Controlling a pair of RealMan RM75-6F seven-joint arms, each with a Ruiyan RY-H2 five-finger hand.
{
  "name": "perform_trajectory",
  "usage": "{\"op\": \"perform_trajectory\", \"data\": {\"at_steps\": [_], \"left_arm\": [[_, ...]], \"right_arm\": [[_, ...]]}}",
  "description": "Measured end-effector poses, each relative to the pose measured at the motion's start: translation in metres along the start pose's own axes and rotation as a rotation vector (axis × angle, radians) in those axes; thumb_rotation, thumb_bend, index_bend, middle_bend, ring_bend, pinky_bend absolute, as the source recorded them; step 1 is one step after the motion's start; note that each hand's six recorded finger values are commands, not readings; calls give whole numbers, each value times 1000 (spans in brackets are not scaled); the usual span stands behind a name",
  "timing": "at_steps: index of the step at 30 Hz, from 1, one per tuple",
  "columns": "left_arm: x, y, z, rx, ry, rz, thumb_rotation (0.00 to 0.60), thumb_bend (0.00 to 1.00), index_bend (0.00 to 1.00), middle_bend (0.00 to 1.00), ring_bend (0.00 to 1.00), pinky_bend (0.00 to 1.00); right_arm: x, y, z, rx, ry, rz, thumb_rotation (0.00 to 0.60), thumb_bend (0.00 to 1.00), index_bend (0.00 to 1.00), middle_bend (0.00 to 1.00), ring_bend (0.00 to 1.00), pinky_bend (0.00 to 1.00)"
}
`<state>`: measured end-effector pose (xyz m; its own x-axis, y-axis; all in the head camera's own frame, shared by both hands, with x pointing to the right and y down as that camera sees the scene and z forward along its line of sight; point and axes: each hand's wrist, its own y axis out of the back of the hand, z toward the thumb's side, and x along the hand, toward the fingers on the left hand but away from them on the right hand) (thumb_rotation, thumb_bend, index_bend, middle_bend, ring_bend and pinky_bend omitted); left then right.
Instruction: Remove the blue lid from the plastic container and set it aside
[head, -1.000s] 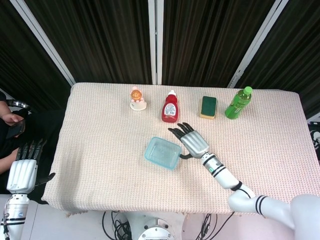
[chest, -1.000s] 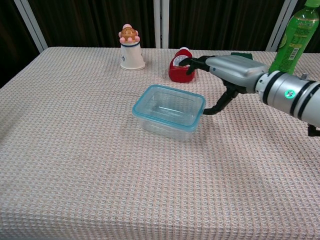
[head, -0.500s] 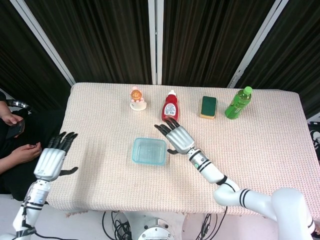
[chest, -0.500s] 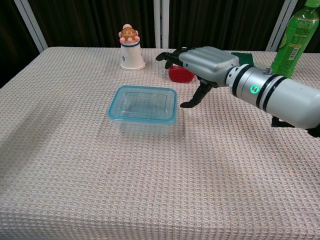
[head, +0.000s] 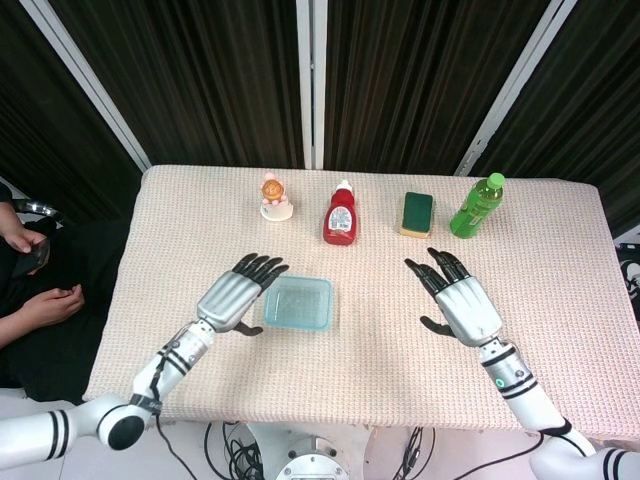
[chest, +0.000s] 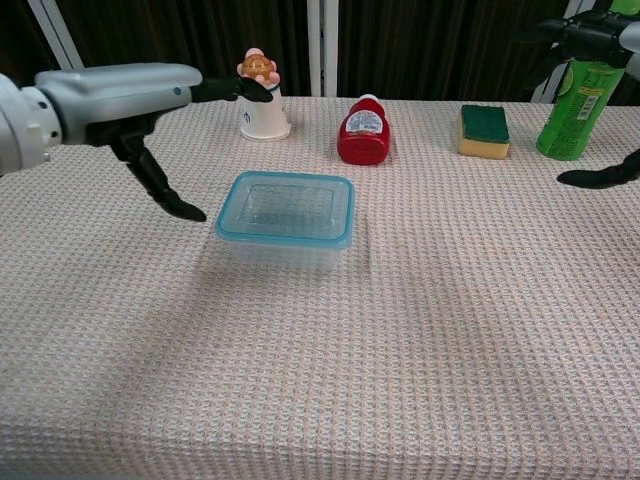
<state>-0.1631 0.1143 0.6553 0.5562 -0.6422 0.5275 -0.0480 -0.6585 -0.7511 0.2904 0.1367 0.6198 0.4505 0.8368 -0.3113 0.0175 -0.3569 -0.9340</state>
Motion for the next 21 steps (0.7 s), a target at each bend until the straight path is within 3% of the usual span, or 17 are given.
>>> {"op": "perform_trajectory", "data": {"at_steps": [10,15,21], "left_arm": [[39,-26,52,57,29,-120,600,0,0,0,0,0],[51,-36,48,90,120,-128,600,0,0,0,0,0],[56,-36,35,58,187,-158,600,0,0,0,0,0]], "right_arm": [[21,0,-12,-73,-3,-21,600,90,0,241,50,148],[23,-5,-13,-92,0,-16,600,90,0,241,50,148],[24,-12,-14,-115,2,-4,600,90,0,241,50,148]]}}
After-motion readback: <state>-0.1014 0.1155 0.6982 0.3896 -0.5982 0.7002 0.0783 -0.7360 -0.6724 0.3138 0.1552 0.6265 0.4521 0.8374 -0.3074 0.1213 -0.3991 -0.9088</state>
